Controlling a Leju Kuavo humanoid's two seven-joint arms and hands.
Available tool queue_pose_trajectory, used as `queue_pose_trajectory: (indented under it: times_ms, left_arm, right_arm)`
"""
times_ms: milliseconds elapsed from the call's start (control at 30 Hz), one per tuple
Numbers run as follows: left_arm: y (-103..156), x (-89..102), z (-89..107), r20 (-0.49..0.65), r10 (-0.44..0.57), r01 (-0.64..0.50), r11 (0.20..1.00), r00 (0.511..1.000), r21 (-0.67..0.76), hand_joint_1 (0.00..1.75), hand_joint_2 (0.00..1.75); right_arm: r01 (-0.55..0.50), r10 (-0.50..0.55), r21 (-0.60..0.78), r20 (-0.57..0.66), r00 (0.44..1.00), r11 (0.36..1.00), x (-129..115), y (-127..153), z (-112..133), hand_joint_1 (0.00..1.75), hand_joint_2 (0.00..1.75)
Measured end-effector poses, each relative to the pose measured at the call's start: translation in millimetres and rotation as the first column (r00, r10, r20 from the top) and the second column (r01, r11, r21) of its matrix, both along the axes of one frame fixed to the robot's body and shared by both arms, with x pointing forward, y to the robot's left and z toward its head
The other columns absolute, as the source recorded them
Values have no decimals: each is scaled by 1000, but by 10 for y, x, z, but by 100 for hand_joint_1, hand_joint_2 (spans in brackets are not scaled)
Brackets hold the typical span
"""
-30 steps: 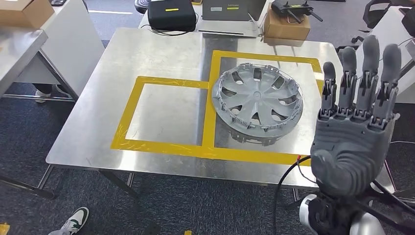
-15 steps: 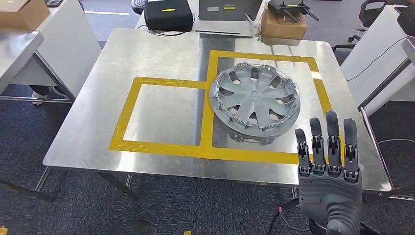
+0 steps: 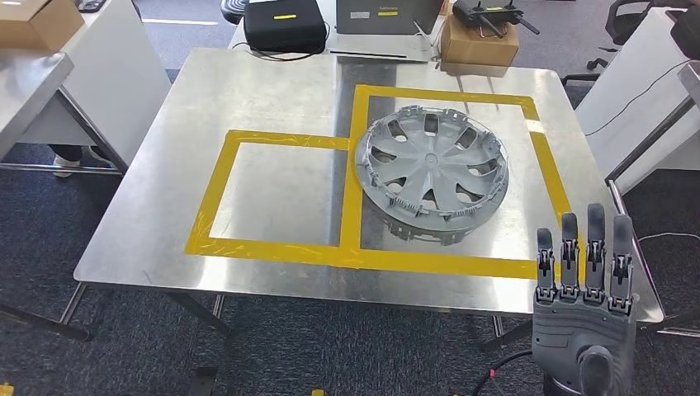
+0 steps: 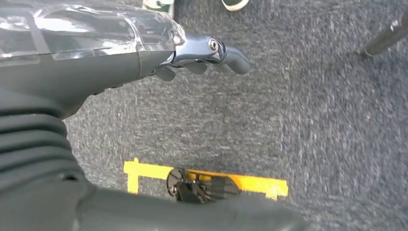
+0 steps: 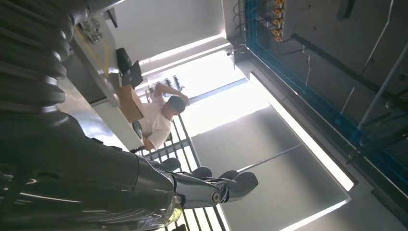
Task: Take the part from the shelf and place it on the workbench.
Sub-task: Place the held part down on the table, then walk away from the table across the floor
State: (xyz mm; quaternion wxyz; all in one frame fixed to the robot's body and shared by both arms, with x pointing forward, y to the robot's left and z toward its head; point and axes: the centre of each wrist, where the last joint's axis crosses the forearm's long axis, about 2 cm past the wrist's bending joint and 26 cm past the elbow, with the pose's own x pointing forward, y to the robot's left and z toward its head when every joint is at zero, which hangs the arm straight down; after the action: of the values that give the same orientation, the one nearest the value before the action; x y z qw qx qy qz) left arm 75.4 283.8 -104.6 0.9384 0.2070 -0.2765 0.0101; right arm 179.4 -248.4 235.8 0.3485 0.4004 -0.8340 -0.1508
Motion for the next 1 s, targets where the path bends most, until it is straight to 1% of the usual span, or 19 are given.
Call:
queue_pose_trajectory:
  times_ms: [200,367,567,733,1000]
  left_arm:
    - [7,2,2,-12,5,-5,1000,1000,15,0,0]
    - [-32,15,6,-46,-27,28,999,999,27,0,0]
    - [-84,22,9,-50,-36,37,999,998,17,0,0]
    - [-128,27,11,-66,-66,66,998,996,5,0,0]
    - [-151,19,12,-42,-84,85,996,996,22,0,0]
  right_arm:
    - [21,-21,-4,-16,1000,1000,-16,-18,-21,0,175]
    - [88,-90,-27,-110,990,996,-87,-53,-46,0,175]
    - [95,-98,-26,-121,988,995,-115,-55,-47,0,175]
    - [132,-136,-35,-137,981,991,-124,-59,-33,0,175]
    - [111,-109,3,-161,981,994,-106,-36,-66,0,175]
